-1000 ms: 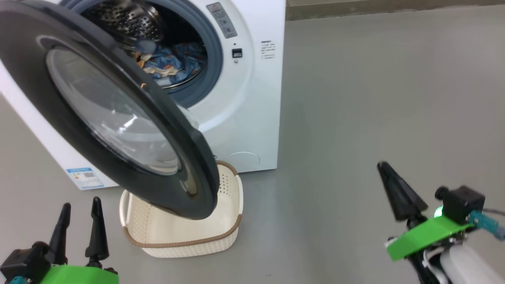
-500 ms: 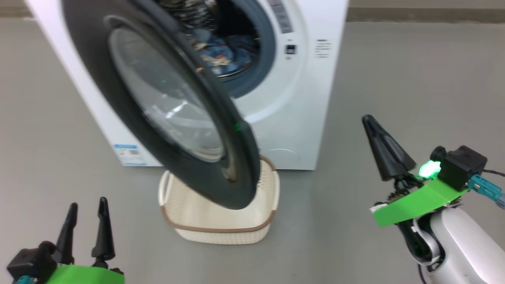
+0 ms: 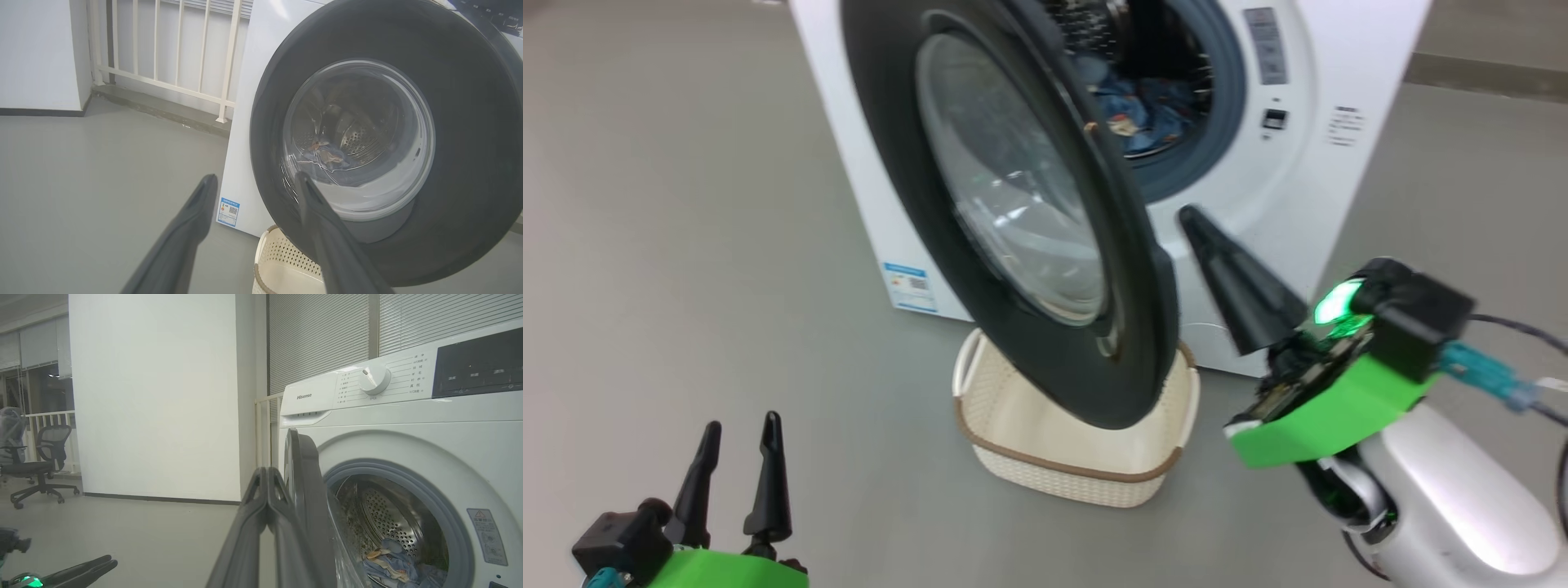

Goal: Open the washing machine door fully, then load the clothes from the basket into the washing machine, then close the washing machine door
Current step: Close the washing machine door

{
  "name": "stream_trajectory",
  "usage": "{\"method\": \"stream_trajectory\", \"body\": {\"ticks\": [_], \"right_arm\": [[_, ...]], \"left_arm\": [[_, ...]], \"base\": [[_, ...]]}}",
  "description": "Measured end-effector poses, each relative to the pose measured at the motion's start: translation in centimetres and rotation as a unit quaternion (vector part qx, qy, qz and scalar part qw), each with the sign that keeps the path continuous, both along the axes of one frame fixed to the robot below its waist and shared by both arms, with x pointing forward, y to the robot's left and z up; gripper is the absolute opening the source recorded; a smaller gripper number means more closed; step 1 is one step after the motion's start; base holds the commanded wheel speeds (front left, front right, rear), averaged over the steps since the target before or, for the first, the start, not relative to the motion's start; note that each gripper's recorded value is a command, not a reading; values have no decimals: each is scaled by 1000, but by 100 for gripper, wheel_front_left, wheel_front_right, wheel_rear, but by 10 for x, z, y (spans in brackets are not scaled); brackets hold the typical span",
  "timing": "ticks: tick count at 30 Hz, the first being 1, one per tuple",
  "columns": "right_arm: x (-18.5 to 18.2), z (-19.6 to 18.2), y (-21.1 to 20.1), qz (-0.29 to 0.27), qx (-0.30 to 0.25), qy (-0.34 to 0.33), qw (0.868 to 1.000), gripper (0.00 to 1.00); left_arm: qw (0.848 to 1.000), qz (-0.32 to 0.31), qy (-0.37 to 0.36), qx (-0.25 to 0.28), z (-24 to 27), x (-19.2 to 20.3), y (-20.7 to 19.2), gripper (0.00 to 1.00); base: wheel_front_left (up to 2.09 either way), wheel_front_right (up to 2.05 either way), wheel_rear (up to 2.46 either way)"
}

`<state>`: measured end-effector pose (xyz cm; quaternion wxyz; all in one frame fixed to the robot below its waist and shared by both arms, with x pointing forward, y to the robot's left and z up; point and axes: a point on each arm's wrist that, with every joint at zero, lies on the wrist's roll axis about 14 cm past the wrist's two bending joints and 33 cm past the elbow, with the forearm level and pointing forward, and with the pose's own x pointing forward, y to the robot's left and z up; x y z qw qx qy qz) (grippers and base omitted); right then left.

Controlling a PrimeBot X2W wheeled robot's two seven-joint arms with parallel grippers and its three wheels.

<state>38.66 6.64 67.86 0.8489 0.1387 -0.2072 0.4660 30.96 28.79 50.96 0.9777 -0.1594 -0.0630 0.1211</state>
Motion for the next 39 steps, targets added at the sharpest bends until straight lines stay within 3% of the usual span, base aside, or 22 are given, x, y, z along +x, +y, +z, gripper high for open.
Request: {"method": "stream_trajectory", "body": {"ticks": [8,18,31,39], "right_arm": [[-12,-34,49,73,-57,23,995,0],[8,-116,67,88,-165,83,979,0],[22,-174,73,96,-199,156,963,0],[36,-177,66,80,-188,169,964,0]], "left_arm": [[999,31,1,-18,-4,-16,13,100],[998,55,12,-34,-12,-22,19,100],[996,81,32,-37,-21,-28,29,100],[995,81,40,-35,-25,-25,30,100]], "base": [[0,0,0],[0,0,0],[0,0,0],[0,0,0]]}}
